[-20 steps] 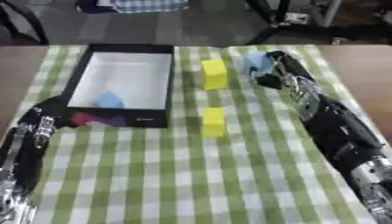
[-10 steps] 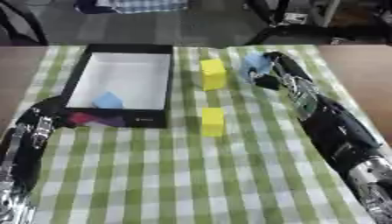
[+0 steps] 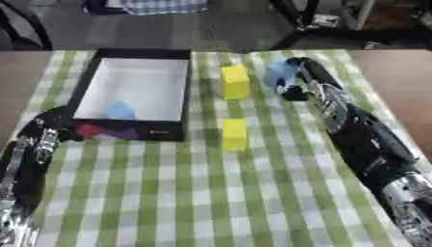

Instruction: Pick up objects on the table and place them in the box.

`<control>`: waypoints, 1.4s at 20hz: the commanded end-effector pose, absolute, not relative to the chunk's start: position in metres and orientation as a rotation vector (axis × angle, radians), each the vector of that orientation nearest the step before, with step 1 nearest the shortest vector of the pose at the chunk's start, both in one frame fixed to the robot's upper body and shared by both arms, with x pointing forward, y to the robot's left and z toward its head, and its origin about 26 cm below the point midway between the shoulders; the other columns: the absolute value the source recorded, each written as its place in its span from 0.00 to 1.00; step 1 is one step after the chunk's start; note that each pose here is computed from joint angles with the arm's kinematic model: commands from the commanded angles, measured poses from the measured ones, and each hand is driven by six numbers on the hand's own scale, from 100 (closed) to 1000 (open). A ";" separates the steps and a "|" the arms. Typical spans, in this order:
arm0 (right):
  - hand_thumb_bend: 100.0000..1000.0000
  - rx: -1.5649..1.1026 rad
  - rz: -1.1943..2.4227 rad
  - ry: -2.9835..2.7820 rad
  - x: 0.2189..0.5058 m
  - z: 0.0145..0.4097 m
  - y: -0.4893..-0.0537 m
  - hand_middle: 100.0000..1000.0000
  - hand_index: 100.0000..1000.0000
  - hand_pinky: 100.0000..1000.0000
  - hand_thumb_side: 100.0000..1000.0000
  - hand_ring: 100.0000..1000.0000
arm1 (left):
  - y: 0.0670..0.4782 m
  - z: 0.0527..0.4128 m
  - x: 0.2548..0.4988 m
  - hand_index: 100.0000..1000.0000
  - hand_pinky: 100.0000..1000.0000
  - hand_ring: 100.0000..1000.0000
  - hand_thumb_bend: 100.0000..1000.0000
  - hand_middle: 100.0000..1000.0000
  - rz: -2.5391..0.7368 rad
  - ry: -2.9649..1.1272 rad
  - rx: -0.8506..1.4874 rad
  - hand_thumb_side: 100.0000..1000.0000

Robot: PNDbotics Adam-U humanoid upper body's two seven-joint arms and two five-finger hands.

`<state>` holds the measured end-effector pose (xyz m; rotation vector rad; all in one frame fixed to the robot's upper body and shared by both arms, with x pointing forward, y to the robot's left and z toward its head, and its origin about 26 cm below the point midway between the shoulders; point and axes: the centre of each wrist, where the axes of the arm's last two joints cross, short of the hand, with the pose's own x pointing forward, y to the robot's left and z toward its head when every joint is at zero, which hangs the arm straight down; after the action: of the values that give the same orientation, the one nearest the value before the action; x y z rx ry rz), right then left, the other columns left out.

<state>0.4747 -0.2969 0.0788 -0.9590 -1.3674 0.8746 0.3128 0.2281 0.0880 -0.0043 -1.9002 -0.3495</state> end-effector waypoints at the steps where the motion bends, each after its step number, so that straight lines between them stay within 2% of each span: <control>1: 0.00 -1.026 0.837 -1.395 0.476 0.087 -0.303 0.51 0.80 0.80 0.00 0.60 | 0.230 0.097 0.314 0.82 0.76 0.51 0.01 0.52 -0.356 -1.929 0.003 0.74; 2: 0.00 -1.040 0.823 -1.408 0.476 0.088 -0.302 0.45 0.78 0.79 0.00 0.58 | 0.230 0.097 0.314 0.82 0.76 0.51 0.01 0.52 -0.356 -1.928 0.003 0.74; 3: 0.00 -1.054 0.806 -1.423 0.476 0.089 -0.302 0.44 0.77 0.79 0.00 0.58 | 0.230 0.096 0.314 0.82 0.76 0.51 0.01 0.52 -0.356 -1.928 0.003 0.74; 8: 0.00 -1.073 0.766 -1.512 0.477 0.101 -0.300 0.44 0.77 0.80 0.00 0.59 | 0.231 0.095 0.313 0.82 0.76 0.51 0.01 0.52 -0.356 -1.923 0.006 0.74; 16: 0.00 -0.984 0.799 -1.733 0.482 0.152 -0.281 0.44 0.76 0.80 0.00 0.59 | 0.233 0.092 0.312 0.82 0.77 0.51 0.00 0.52 -0.360 -1.913 0.011 0.74; 23: 0.00 -0.782 0.982 -1.897 0.483 0.186 -0.229 0.46 0.78 0.82 0.00 0.61 | 0.232 0.091 0.312 0.82 0.77 0.51 0.00 0.53 -0.370 -1.909 0.004 0.74; 28: 0.00 -0.586 1.217 -1.929 0.480 0.192 -0.179 0.48 0.81 0.83 0.00 0.63 | 0.229 0.091 0.312 0.82 0.77 0.51 0.00 0.53 -0.377 -1.909 -0.011 0.74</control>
<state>0.4809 -0.1903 0.1740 -0.6071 -1.8831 1.1667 0.3111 0.2286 0.0852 -0.0114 -1.8897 -0.3585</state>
